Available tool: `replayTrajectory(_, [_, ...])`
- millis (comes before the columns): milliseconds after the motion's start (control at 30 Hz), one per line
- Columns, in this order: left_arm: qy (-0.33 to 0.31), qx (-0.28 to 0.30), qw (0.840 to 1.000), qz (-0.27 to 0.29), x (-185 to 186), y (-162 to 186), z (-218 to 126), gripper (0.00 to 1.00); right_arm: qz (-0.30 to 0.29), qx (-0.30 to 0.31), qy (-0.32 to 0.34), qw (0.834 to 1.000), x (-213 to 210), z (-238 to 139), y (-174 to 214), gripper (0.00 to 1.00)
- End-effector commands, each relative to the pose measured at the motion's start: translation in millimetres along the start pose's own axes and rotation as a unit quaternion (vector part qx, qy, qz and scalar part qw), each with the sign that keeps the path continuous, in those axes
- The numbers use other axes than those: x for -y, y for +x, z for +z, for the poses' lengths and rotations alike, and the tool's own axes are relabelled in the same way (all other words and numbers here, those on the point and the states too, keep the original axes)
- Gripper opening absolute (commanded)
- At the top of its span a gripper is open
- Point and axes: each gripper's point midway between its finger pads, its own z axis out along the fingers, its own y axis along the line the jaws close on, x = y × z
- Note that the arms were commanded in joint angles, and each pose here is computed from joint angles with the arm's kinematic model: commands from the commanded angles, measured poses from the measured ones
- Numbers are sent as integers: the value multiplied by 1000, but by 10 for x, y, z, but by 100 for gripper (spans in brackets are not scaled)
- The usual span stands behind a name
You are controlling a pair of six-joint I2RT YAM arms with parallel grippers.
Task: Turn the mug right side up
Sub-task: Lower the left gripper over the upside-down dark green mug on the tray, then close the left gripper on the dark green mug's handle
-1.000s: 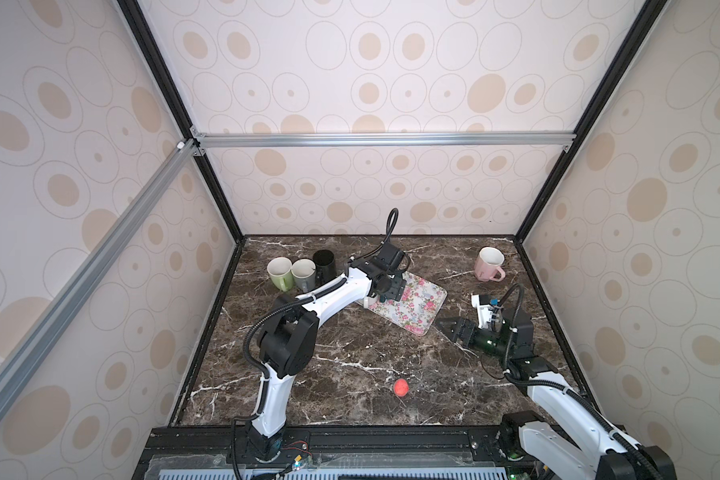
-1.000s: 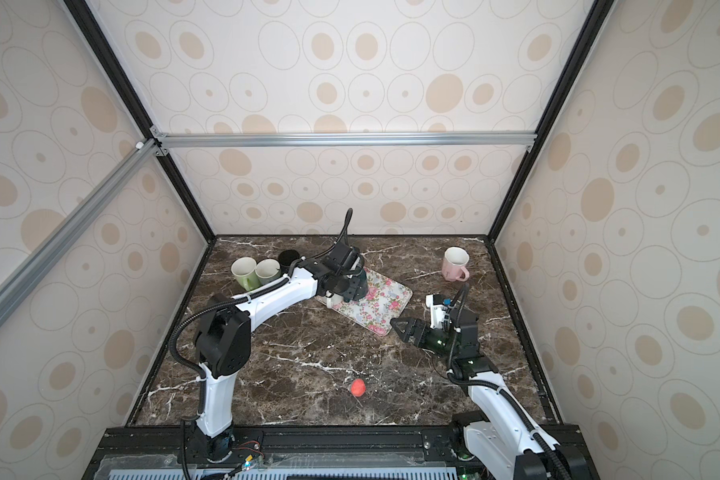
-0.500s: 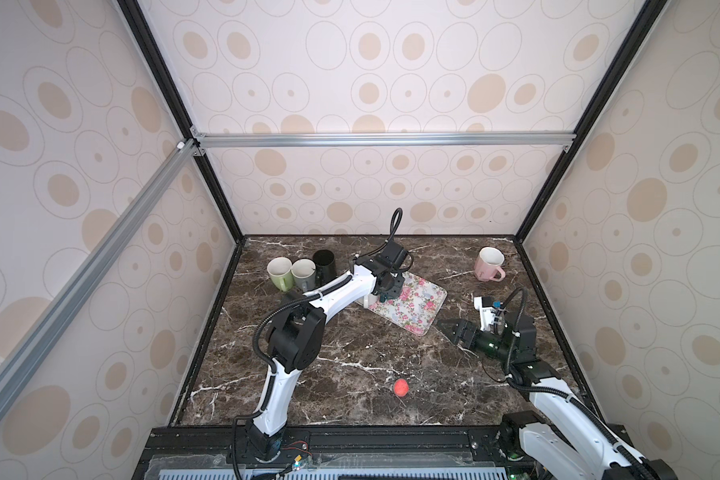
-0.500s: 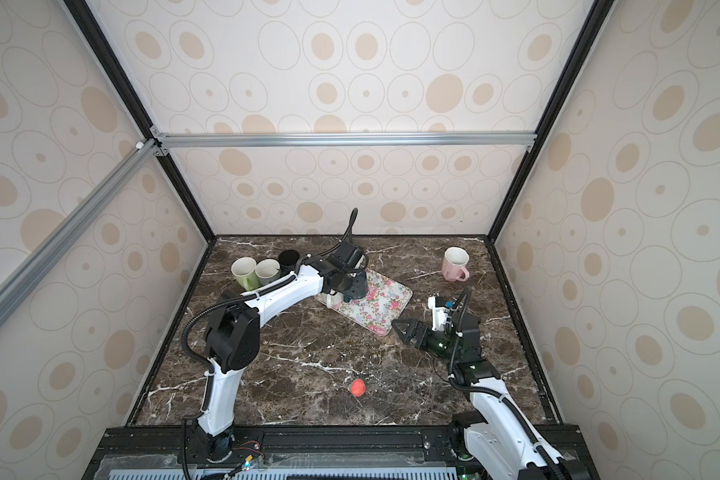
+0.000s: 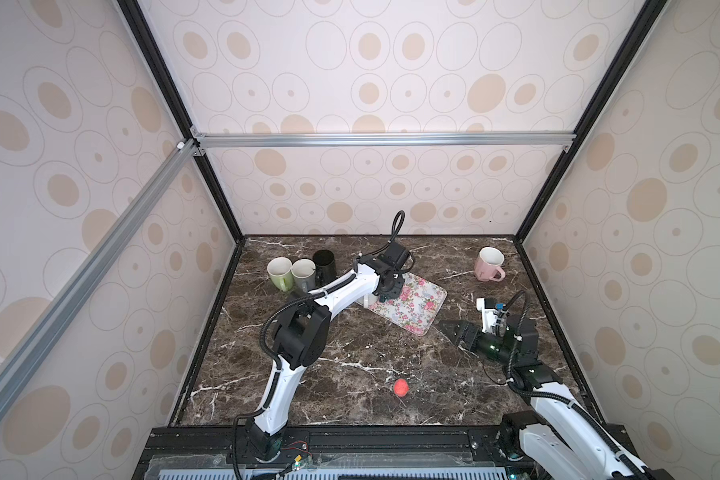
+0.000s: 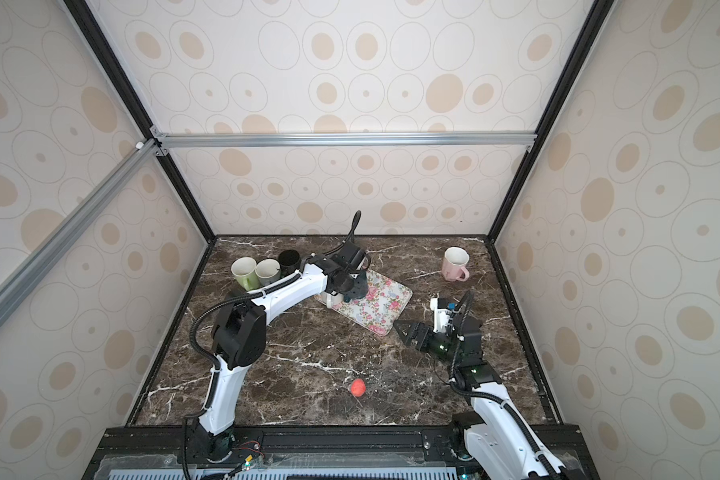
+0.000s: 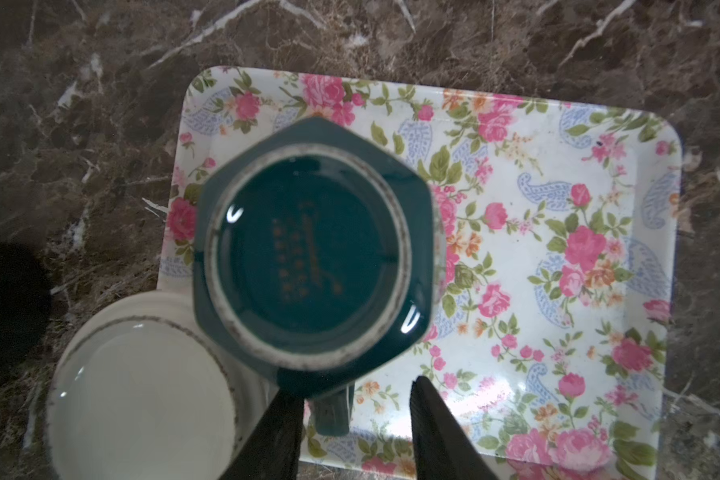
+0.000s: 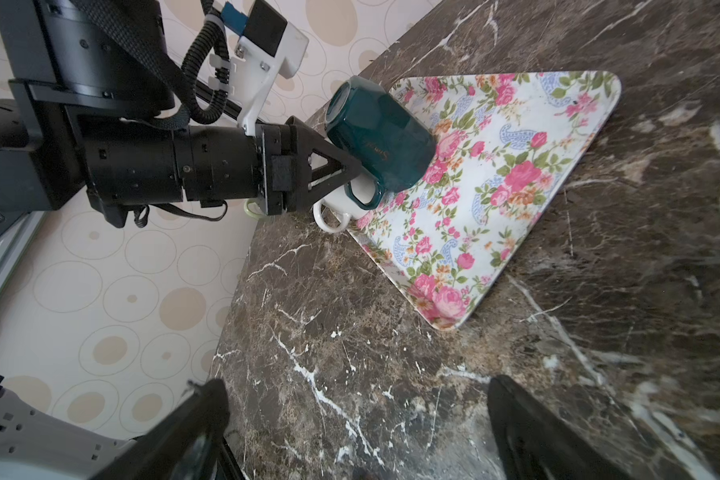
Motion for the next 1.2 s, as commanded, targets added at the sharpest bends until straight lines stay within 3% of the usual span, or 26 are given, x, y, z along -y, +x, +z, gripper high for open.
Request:
replayTrajectory(0, [-11, 4, 1000, -2, -18, -84, -42, 41, 2, -2, 3, 1000, 43, 11, 58, 100])
replayTrajectory(1167, [7, 8, 1000, -21, 96, -185, 52, 32, 27, -11, 20, 999, 205, 62, 164, 100])
